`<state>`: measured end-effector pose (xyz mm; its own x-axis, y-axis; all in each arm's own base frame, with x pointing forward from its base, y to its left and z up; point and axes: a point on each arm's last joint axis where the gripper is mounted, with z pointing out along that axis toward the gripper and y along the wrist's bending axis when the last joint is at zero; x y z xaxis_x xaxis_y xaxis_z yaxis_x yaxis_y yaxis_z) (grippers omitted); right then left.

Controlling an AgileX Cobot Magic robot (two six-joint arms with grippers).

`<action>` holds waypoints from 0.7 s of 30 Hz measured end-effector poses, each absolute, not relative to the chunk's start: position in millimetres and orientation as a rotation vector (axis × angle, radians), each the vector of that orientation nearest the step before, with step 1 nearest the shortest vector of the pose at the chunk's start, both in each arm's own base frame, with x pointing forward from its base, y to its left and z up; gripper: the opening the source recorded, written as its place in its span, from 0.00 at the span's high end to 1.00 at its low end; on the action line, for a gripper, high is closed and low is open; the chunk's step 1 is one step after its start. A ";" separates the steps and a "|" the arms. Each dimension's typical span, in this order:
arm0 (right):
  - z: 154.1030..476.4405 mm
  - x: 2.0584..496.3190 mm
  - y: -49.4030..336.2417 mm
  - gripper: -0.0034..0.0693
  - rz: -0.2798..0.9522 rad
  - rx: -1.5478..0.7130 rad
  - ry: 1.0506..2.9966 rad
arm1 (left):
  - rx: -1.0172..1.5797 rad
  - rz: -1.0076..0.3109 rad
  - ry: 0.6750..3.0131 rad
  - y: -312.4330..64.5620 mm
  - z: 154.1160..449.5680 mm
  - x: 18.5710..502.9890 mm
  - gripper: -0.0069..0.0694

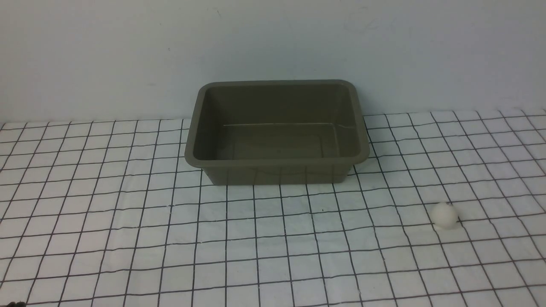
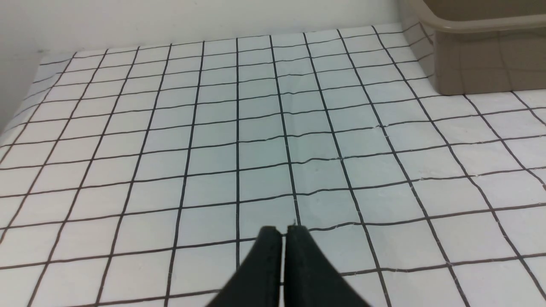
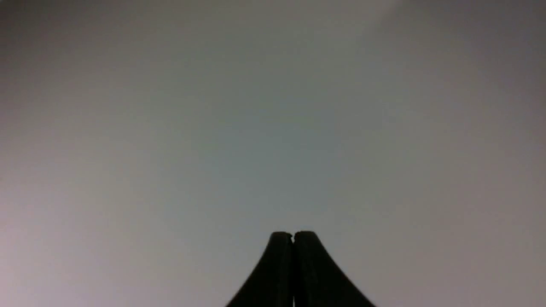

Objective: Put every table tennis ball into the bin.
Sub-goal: Use the right arm to clamp the table tennis ball closest to it

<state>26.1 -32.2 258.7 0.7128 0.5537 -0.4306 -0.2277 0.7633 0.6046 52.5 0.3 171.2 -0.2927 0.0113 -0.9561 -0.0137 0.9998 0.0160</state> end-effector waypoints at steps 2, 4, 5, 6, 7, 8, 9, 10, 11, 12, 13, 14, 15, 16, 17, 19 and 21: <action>266.9 24.0 -26.4 0.98 0.432 0.455 0.639 | -0.002 0.024 1.868 0.3 171.2 52.5 0.92; 285.6 19.2 -17.9 0.98 0.397 0.328 0.637 | -0.002 0.024 1.868 0.3 171.2 52.5 0.92; 295.0 17.0 -12.3 0.98 0.367 0.249 0.650 | -0.002 0.024 1.868 0.3 171.2 52.5 0.92; 320.0 7.6 -4.0 0.98 0.308 0.120 0.646 | -0.002 0.024 1.868 0.3 171.2 52.5 0.92; 329.8 4.9 1.3 0.98 0.254 0.039 0.674 | -0.002 0.024 1.868 0.3 171.2 52.5 0.92; 341.1 0.0 4.5 0.98 0.212 -0.018 0.670 | -0.002 0.024 1.868 0.3 171.2 52.5 0.92; 354.5 -4.5 6.9 0.98 0.165 -0.065 0.691 | -0.002 0.024 1.868 0.3 171.2 52.5 0.92; 359.5 -4.4 8.9 0.98 0.118 -0.106 0.726 | -0.002 0.024 1.868 0.3 171.2 52.5 0.92; 368.2 -7.7 9.8 0.98 0.075 -0.137 0.743 | -0.002 0.024 1.868 0.3 171.2 52.5 0.92; 382.5 -11.8 9.8 0.98 0.022 -0.162 0.766 | -0.002 0.024 1.868 0.3 171.2 52.5 0.92; 393.5 -12.8 8.6 0.98 -0.030 -0.174 0.810 | -0.002 0.024 1.868 0.3 171.2 52.5 0.92; 402.8 -12.7 6.4 0.98 -0.069 -0.169 0.851 | -0.002 0.024 1.868 0.3 171.2 52.5 0.92; 411.1 -10.8 3.6 0.98 -0.100 -0.153 0.895 | -0.002 0.024 1.868 0.3 171.2 52.5 0.92; 416.2 -8.4 1.7 0.98 -0.112 -0.137 0.924 | -0.002 0.024 1.868 0.3 171.2 52.5 0.92; 418.9 -5.6 0.8 0.98 -0.116 -0.127 0.943 | -0.002 0.024 1.868 0.3 171.2 52.5 0.92; 421.9 6.9 0.4 0.98 -0.096 -0.109 0.993 | -0.002 0.024 1.868 0.3 171.2 52.5 0.92; 421.6 19.2 1.1 0.98 -0.067 -0.098 1.035 | -0.002 0.024 1.868 0.3 171.2 52.5 0.92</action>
